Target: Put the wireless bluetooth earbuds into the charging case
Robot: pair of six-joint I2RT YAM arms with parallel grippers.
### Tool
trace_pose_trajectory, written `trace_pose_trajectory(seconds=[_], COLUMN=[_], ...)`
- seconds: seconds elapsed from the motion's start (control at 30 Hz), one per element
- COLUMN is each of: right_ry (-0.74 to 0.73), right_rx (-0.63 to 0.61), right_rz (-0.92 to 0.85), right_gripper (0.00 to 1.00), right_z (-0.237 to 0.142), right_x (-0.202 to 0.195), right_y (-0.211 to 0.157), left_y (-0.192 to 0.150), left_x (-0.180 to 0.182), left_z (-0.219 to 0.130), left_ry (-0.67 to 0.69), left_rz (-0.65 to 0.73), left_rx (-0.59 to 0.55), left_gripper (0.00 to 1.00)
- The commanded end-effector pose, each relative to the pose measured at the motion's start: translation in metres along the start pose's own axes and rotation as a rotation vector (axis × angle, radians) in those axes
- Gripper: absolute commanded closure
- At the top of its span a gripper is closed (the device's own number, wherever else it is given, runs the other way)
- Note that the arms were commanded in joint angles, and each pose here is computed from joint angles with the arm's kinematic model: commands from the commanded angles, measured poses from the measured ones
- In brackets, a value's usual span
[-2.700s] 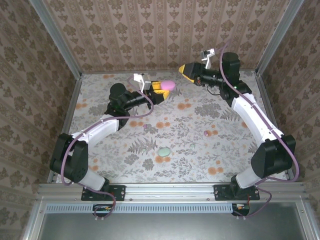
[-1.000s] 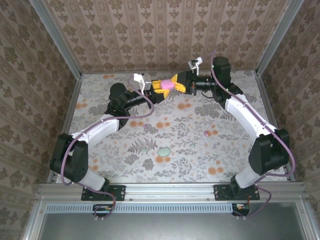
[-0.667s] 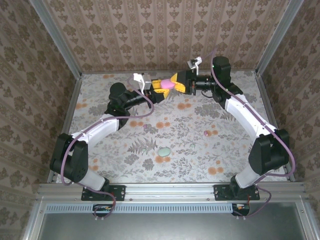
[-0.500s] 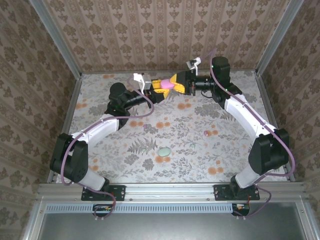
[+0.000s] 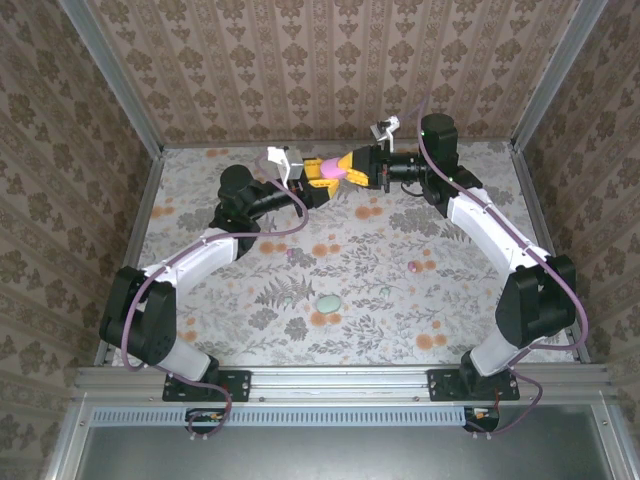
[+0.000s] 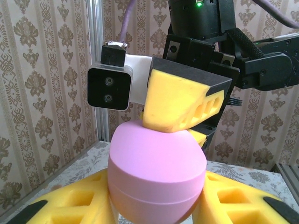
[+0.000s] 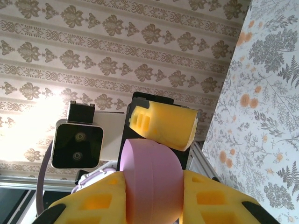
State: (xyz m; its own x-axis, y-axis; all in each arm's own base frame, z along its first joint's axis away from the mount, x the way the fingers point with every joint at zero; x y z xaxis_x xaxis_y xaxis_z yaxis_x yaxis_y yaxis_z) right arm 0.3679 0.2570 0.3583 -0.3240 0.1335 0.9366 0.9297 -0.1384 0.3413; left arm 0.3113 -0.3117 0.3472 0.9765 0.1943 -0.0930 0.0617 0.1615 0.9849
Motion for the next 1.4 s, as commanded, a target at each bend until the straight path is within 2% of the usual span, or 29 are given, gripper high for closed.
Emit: trace_pose_trajectory(seconds=[0.0, 0.63, 0.97, 1.37], right_ry=[0.043, 0.082, 0.077, 0.079], right_rx=[-0.041, -0.053, -0.049, -0.042], right_rz=[-0.031, 0.004, 0.013, 0.015], right_gripper=[0.8, 0.81, 0.81, 0.81], right_z=[0.001, 0.003, 0.004, 0.005], right_x=[0.01, 0.01, 0.004, 0.003], right_y=[0.008, 0.008, 0.007, 0.006], left_y=[0.02, 0.021, 0.024, 0.025], left_x=[-0.006, -0.005, -0.005, -0.004], left_z=[0.001, 0.005, 0.005, 0.006], left_ry=[-0.017, -0.041, -0.037, -0.036], left_rz=[0.038, 0.013, 0.014, 0.008], left_rx=[-0.052, -0.068, -0.085, -0.091], left_gripper=[0.56, 0.5, 0.43, 0.48])
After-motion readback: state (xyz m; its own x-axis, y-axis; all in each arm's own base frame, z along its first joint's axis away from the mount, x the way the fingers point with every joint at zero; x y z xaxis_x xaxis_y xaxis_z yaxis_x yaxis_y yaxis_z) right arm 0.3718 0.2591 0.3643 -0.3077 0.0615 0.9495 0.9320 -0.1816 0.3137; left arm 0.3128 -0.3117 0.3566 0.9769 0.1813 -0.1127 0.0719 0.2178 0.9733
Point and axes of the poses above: each hand's point on the last joint's axis, 136 mm out from that joint toward the fingers, its own z axis out along the fingers, its own x axis along the line the jaws close on, y = z × x, the point moved 1 cm from there along -z, back along the fingers, and after that the axes turned 5 degrees about -z, right-handed, at the moved point
